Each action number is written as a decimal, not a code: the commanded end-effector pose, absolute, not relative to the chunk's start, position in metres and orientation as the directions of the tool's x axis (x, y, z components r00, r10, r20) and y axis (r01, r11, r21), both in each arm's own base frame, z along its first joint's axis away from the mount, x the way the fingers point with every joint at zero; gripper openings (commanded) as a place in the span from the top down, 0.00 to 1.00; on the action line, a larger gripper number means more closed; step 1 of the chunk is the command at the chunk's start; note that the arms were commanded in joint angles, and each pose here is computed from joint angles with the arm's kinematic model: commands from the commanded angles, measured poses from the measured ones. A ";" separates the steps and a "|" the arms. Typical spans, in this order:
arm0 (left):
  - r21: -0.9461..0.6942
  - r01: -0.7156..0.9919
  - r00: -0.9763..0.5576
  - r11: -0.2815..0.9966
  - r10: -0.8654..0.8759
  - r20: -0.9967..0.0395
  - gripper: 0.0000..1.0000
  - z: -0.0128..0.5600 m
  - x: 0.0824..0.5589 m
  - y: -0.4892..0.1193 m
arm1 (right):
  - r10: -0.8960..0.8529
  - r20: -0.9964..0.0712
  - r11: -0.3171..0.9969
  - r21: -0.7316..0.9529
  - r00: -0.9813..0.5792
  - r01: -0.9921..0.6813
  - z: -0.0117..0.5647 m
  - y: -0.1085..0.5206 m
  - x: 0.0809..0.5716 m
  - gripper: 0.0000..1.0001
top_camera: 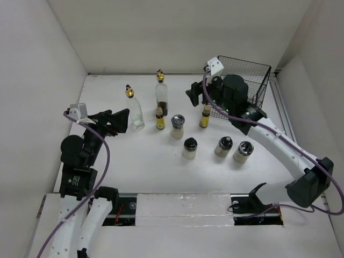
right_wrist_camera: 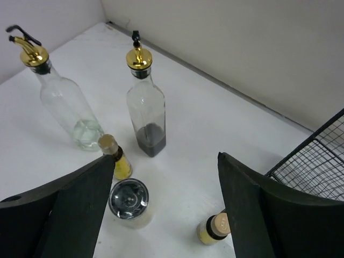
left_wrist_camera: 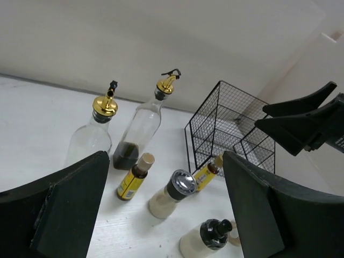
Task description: Organize the condiment bottles
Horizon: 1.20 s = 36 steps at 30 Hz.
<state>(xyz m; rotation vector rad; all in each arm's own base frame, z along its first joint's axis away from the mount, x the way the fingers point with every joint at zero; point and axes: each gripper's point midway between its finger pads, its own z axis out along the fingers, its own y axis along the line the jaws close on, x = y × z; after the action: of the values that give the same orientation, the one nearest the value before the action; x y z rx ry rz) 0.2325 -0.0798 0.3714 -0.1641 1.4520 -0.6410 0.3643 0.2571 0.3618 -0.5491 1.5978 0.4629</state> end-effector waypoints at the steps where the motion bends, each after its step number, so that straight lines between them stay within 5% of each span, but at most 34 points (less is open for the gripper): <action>1: -0.463 0.342 -0.030 0.818 -0.482 -0.875 0.17 0.377 0.241 -0.089 | -0.049 -0.999 0.788 -0.053 0.022 -0.614 0.392 0.267 0.370 0.17; 4: -0.451 0.326 -0.034 0.831 -0.466 -0.884 0.17 0.381 0.246 -0.087 | -0.078 -0.997 0.773 -0.069 0.014 -0.631 0.378 0.284 0.384 0.37; 5: -0.453 0.321 -0.045 0.832 -0.464 -0.885 0.17 0.378 0.249 -0.088 | -0.099 -0.995 0.770 -0.080 0.006 -0.632 0.370 0.291 0.394 0.60; 6: -0.451 0.326 -0.034 0.831 -0.466 -0.884 0.20 0.381 0.249 -0.088 | -0.102 -0.995 0.763 -0.079 0.001 -0.641 0.367 0.296 0.397 0.97; 7: -0.451 0.332 -0.041 0.828 -0.465 -0.884 0.26 0.380 0.252 -0.091 | -0.112 -0.994 0.762 -0.088 0.002 -0.642 0.364 0.298 0.402 1.00; 10: -0.456 0.319 -0.066 0.831 -0.461 -0.885 0.53 0.361 0.258 -0.092 | -0.126 -0.992 0.751 -0.107 0.018 -0.652 0.354 0.311 0.417 1.00; 11: -0.455 0.316 -0.054 0.832 -0.463 -0.885 0.89 0.364 0.259 -0.090 | -0.122 -0.992 0.757 -0.108 0.023 -0.644 0.355 0.313 0.423 0.96; 12: -0.446 0.316 -0.051 0.837 -0.455 -0.889 0.99 0.363 0.259 -0.090 | -0.136 -0.990 0.755 -0.118 0.021 -0.645 0.349 0.318 0.431 0.86; 13: -0.452 0.272 -0.045 0.850 -0.458 -0.888 1.00 0.360 0.262 -0.083 | -0.146 -0.989 0.754 -0.126 0.023 -0.645 0.346 0.321 0.435 0.61; 15: -0.455 0.240 -0.033 0.858 -0.461 -0.887 0.95 0.359 0.262 -0.076 | -0.159 -0.987 0.751 -0.136 0.023 -0.646 0.340 0.327 0.444 0.44; 19: -0.457 0.209 -0.005 0.865 -0.467 -0.884 0.49 0.361 0.261 -0.069 | -0.176 -0.984 0.727 -0.140 0.014 -0.672 0.321 0.349 0.465 0.31; 20: -0.457 0.208 -0.005 0.865 -0.467 -0.884 0.45 0.361 0.261 -0.069 | -0.167 -0.986 0.716 -0.139 0.026 -0.684 0.321 0.355 0.468 0.27; 36: -0.442 0.205 -0.053 0.873 -0.441 -0.896 0.43 0.347 0.271 -0.074 | -0.084 -0.992 0.598 -0.129 0.098 -0.791 0.307 0.411 0.502 0.26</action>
<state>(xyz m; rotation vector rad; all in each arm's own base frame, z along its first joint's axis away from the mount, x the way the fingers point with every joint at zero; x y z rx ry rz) 0.2666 -0.0701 0.3442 -0.2204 1.5551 -0.5249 0.4965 0.3989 0.2611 -0.8362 1.5579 0.5851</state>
